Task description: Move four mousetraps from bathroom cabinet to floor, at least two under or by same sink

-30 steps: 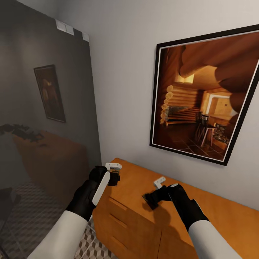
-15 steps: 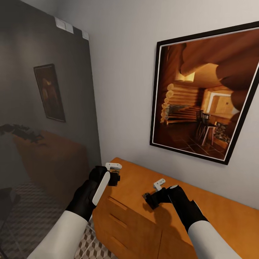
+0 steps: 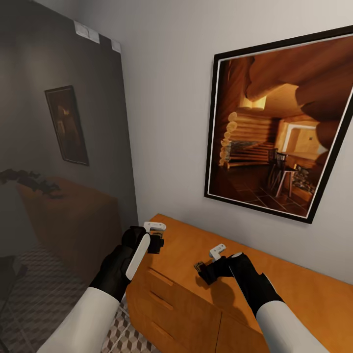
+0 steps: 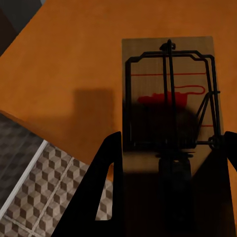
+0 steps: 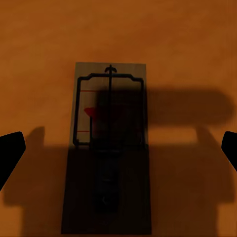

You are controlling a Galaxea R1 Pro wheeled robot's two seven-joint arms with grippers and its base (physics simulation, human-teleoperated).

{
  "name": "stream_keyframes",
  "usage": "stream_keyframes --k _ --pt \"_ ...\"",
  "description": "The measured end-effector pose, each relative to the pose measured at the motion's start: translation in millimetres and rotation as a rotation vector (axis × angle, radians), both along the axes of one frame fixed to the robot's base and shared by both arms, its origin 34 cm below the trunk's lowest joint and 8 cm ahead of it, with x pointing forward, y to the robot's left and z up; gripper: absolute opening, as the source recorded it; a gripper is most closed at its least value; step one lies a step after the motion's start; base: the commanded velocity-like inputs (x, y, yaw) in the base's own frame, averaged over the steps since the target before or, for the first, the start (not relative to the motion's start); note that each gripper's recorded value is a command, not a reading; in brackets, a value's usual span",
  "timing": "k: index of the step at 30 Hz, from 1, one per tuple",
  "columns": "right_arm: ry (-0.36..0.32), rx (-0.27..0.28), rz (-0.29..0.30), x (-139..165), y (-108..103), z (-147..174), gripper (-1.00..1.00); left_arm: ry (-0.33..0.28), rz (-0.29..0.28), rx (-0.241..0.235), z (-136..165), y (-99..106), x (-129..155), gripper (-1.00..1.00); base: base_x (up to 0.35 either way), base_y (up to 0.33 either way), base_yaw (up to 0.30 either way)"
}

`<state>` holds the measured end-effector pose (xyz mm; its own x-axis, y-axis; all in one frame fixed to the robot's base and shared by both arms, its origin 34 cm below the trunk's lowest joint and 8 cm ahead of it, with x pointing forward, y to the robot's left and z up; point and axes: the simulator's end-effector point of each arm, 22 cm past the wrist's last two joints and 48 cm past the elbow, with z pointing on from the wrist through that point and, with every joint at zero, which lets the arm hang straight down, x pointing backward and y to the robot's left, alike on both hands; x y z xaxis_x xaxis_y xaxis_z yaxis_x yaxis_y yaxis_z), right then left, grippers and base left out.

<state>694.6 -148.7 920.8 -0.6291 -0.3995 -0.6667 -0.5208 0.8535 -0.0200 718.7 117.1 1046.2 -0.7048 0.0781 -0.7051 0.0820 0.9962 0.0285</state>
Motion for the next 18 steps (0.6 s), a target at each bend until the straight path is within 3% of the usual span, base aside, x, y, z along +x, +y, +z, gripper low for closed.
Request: stream_keyframes --k 18 --pt "0.02 0.0 0.008 -2.5 2.0 -14.9 1.0 0.0 0.0 0.0 -7.6 -0.1 2.4 -1.0 0.0 0.0 0.0"
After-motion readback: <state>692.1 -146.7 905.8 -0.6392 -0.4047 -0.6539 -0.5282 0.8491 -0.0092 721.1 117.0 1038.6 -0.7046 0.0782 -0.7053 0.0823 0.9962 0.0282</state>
